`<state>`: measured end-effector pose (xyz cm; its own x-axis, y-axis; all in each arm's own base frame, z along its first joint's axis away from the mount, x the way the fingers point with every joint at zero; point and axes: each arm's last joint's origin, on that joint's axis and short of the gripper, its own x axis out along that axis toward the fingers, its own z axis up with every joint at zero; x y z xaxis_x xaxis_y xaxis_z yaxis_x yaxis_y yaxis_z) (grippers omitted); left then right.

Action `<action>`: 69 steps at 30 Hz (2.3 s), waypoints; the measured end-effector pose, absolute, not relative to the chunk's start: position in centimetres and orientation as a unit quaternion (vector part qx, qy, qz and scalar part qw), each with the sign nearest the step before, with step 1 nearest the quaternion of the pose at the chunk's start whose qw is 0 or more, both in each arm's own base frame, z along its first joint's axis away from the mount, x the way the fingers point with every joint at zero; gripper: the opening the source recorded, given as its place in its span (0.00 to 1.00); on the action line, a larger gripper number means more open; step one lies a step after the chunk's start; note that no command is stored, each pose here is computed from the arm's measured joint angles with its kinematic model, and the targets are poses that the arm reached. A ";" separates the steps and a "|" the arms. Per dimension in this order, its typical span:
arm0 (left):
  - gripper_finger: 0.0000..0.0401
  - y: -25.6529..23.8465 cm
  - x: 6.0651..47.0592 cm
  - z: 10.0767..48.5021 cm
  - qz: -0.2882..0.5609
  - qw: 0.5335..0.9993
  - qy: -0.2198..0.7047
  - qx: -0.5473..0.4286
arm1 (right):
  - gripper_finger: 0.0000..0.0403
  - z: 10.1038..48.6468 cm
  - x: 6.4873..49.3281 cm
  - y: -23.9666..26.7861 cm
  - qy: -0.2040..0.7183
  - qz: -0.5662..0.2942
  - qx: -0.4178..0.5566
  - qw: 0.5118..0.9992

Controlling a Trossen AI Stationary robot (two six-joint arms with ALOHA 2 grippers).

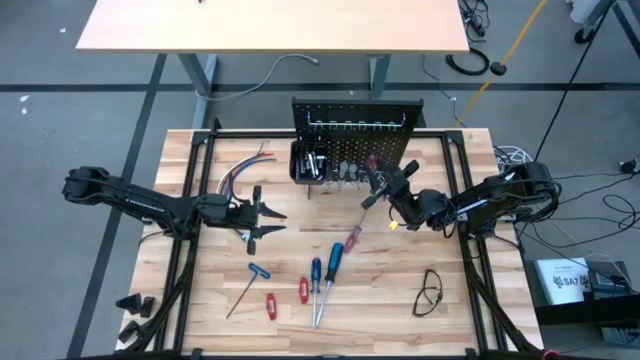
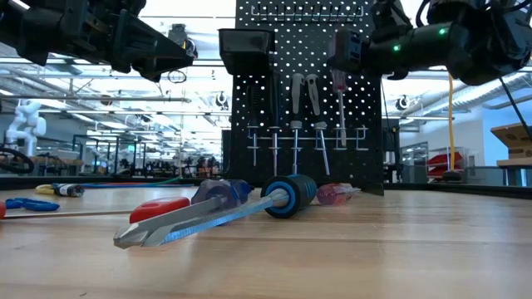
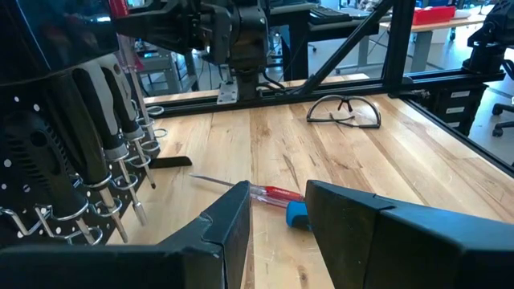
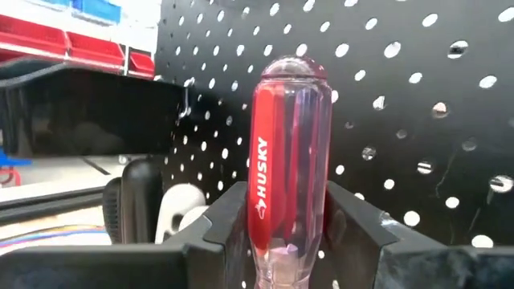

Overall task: Hang tools onto peg board
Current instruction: Hang the bottom red screwdriver on the peg board

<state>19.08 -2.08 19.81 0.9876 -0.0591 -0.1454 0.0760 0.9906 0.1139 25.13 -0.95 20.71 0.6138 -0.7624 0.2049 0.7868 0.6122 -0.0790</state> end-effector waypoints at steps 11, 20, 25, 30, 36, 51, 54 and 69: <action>0.32 -2.1 19.1 19.8 -0.034 0.995 0.071 0.061 | 0.31 20.5 25.3 -1.0 -0.081 -0.433 -0.076 0.894; 0.32 -2.1 19.1 19.8 -0.034 0.995 0.071 0.061 | 0.31 20.0 27.2 -1.2 -0.060 -0.442 -0.107 0.889; 0.32 -2.1 19.1 19.7 -0.034 0.995 0.075 0.061 | 0.31 19.5 27.9 -1.2 -0.044 -0.469 -0.118 0.874; 0.32 -2.1 19.0 19.5 -0.035 0.994 0.089 0.060 | 0.31 19.5 27.8 -0.6 -0.035 -0.471 -0.125 0.872; 0.32 -2.1 19.0 19.4 -0.034 0.994 0.091 0.050 | 0.31 19.4 27.7 0.4 -0.013 -0.478 -0.144 0.866; 0.32 -2.1 19.0 19.5 -0.033 0.995 0.089 0.037 | 0.32 19.2 27.7 1.1 0.010 -0.466 -0.175 0.867; 0.32 -2.1 19.0 19.5 -0.041 0.995 0.089 0.036 | 0.35 19.1 27.8 1.1 0.018 -0.466 -0.181 0.866; 0.32 -2.2 19.0 19.5 -0.048 0.994 0.088 0.036 | 0.54 18.9 27.3 1.7 0.070 -0.519 -0.196 0.829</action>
<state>19.02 -2.17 19.48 0.9798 -0.0895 -0.1788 0.1021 0.9928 0.0626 27.33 1.72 18.88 0.4519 -0.8878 0.0873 0.8330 0.3850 -0.3974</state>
